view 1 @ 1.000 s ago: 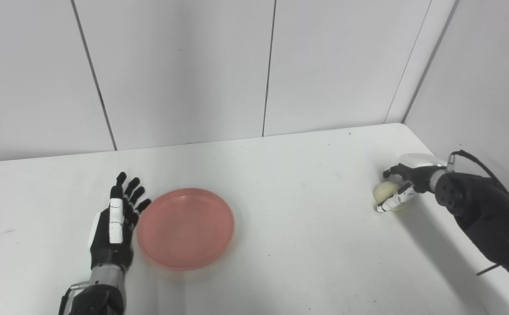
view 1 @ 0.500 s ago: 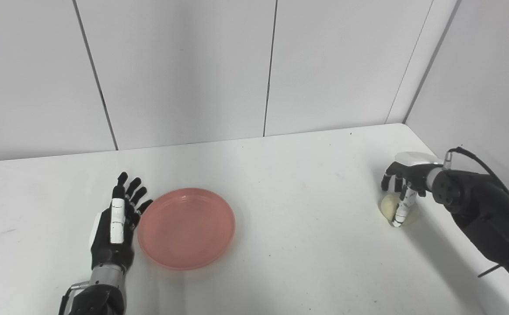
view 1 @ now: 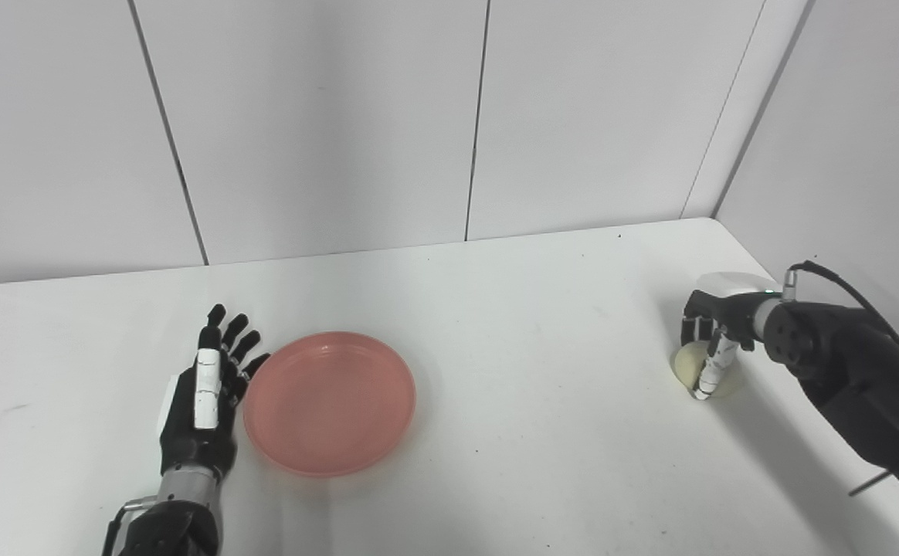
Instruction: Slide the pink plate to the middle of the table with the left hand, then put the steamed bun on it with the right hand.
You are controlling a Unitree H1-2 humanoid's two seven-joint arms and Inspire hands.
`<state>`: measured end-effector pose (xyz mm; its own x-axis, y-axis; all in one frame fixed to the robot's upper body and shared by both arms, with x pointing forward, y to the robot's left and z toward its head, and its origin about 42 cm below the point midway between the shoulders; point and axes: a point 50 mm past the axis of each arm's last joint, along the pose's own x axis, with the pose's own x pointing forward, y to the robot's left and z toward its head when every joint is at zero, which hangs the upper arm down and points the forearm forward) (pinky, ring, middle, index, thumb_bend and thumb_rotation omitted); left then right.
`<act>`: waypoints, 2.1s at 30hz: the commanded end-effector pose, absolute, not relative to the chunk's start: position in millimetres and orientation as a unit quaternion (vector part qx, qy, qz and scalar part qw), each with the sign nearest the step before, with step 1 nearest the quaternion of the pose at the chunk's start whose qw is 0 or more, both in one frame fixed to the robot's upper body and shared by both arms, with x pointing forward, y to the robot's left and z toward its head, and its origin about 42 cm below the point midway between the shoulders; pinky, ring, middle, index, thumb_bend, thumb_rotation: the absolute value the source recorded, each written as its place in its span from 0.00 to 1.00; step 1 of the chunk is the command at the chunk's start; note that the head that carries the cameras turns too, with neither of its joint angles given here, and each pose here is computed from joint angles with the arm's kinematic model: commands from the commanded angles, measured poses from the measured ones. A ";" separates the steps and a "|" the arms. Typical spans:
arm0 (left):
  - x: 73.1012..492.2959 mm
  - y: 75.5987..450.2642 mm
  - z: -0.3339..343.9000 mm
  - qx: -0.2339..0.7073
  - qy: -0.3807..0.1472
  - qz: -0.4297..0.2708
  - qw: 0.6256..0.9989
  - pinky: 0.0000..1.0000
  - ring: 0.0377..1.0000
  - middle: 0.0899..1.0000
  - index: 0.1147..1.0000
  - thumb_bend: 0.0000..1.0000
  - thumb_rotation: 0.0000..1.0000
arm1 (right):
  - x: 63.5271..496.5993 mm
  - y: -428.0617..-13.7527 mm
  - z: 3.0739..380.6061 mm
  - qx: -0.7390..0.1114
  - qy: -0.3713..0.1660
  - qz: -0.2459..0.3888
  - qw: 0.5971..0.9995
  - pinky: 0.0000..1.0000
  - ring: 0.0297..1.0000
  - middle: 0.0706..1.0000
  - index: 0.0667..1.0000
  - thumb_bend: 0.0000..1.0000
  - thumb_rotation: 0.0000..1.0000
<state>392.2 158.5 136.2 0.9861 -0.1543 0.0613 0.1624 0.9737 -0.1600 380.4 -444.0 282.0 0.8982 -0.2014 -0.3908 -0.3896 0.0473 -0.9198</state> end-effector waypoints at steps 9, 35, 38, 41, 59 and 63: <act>393.7 143.8 141.5 -0.087 -0.022 -0.085 0.992 0.80 0.91 0.94 0.99 0.96 0.94 | 370.0 -376.5 382.9 -0.704 -0.019 0.024 0.710 0.29 0.38 0.43 0.49 0.52 0.00; 394.2 93.4 135.5 -0.072 -0.021 -0.091 0.993 0.79 0.89 0.93 1.00 0.92 0.95 | 398.3 -229.5 440.9 -0.639 -0.268 0.142 0.706 0.29 0.38 0.44 0.48 0.52 0.00; 394.2 88.7 135.1 -0.072 -0.024 -0.091 0.993 0.78 0.89 0.94 1.00 0.90 0.94 | 401.1 -214.1 439.6 -0.634 -0.279 0.157 0.704 0.31 0.39 0.45 0.48 0.52 0.00; 393.6 85.5 135.8 -0.072 -0.024 -0.090 0.993 0.77 0.88 0.94 1.00 0.86 0.93 | 402.6 -197.2 438.2 -0.629 -0.285 0.172 0.702 0.31 0.39 0.45 0.47 0.52 0.00; 390.7 90.3 137.5 -0.071 -0.024 -0.089 0.993 0.77 0.89 0.95 1.00 0.90 0.95 | 423.4 -121.3 353.6 -0.639 -0.258 0.297 0.661 0.35 0.40 0.47 0.46 0.52 0.00; 390.6 91.9 136.5 -0.068 -0.024 -0.090 0.993 0.79 0.90 0.96 1.00 0.93 0.97 | 429.9 -116.6 332.8 -0.640 -0.235 0.312 0.662 0.38 0.42 0.48 0.44 0.52 0.00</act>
